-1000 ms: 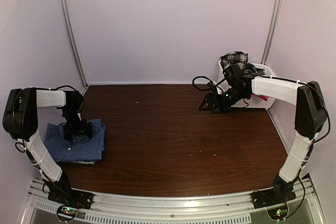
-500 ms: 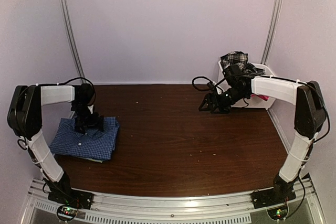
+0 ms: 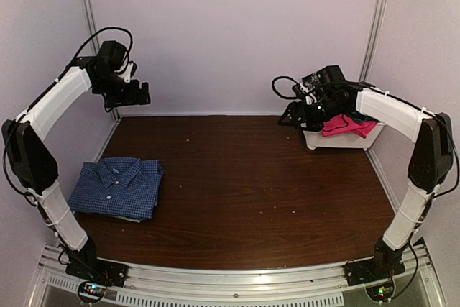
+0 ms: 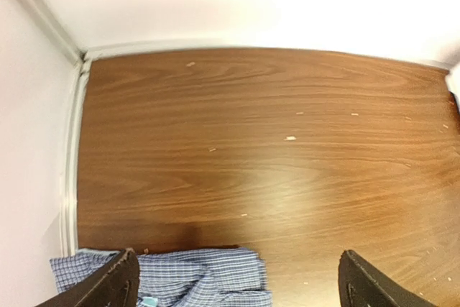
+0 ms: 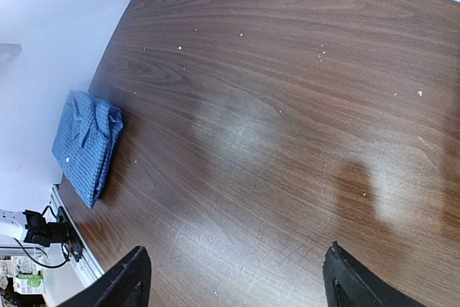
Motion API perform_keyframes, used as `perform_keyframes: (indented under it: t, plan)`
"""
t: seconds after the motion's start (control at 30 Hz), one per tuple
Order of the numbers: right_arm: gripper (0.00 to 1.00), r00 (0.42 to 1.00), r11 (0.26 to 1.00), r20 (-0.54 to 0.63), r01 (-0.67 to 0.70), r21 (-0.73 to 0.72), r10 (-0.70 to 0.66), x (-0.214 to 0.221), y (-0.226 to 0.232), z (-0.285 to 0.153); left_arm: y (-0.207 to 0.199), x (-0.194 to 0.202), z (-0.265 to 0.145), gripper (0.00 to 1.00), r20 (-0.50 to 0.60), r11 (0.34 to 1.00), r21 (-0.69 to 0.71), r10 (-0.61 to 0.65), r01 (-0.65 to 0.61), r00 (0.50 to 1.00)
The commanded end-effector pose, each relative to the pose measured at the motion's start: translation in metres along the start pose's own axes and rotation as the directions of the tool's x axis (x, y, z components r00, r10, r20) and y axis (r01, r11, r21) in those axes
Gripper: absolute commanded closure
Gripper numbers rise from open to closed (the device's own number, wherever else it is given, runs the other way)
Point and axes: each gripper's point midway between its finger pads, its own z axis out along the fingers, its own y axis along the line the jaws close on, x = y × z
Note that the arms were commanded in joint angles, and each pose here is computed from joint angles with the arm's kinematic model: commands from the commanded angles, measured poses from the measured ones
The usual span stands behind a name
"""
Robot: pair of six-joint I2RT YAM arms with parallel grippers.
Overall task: Fold and stack the mixed laundry pile
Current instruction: Reset both arms
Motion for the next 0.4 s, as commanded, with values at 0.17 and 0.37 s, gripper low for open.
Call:
perform_keyframes:
  t: [0.17,0.37]
  plan:
    - [0.15,0.985,1.000,0.174,0.000,-0.008,0.001,0.015,0.006,-0.046,-0.114,0.045,-0.014,0.02,-0.018,0.951,0.129,0.287,-0.282,0.958]
    - [0.12,0.983,0.998,0.173,-0.053,-0.034,0.058,0.050,0.001,-0.047,-0.146,0.074,-0.009,0.02,-0.015,0.939,0.288,0.200,-0.187,0.980]
